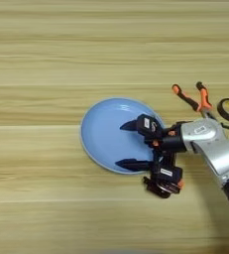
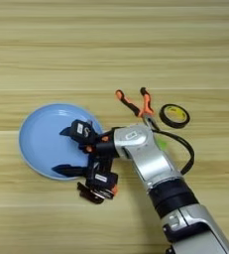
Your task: Move the objects on the table
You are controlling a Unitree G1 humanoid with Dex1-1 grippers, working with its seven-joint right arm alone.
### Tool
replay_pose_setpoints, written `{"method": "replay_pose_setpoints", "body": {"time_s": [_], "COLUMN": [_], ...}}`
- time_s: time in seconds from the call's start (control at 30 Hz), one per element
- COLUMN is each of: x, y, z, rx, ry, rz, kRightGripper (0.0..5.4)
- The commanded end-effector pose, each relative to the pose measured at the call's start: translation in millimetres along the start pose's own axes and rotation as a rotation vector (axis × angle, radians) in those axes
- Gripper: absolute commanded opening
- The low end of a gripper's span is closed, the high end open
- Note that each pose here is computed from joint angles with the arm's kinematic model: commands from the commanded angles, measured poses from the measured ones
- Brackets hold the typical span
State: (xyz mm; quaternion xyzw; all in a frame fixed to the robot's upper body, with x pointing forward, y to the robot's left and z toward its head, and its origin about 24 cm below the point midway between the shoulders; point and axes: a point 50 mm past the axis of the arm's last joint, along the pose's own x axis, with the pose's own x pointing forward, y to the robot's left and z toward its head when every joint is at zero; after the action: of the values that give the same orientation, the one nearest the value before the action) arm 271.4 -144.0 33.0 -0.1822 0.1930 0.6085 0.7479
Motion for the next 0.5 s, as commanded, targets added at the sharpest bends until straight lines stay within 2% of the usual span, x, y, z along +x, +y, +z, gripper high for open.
{"method": "replay_pose_setpoints", "body": {"time_s": [0.03, 0.5], "x": [-10.1, -11.3], "y": [-7.1, -0.5], "z": [9.4, 15.7], "rx": [-0.056, -0.088], "ry": [0.017, 0.005], "rz": [-0.037, -0.021], "kRightGripper": [5.38, 5.38]}}
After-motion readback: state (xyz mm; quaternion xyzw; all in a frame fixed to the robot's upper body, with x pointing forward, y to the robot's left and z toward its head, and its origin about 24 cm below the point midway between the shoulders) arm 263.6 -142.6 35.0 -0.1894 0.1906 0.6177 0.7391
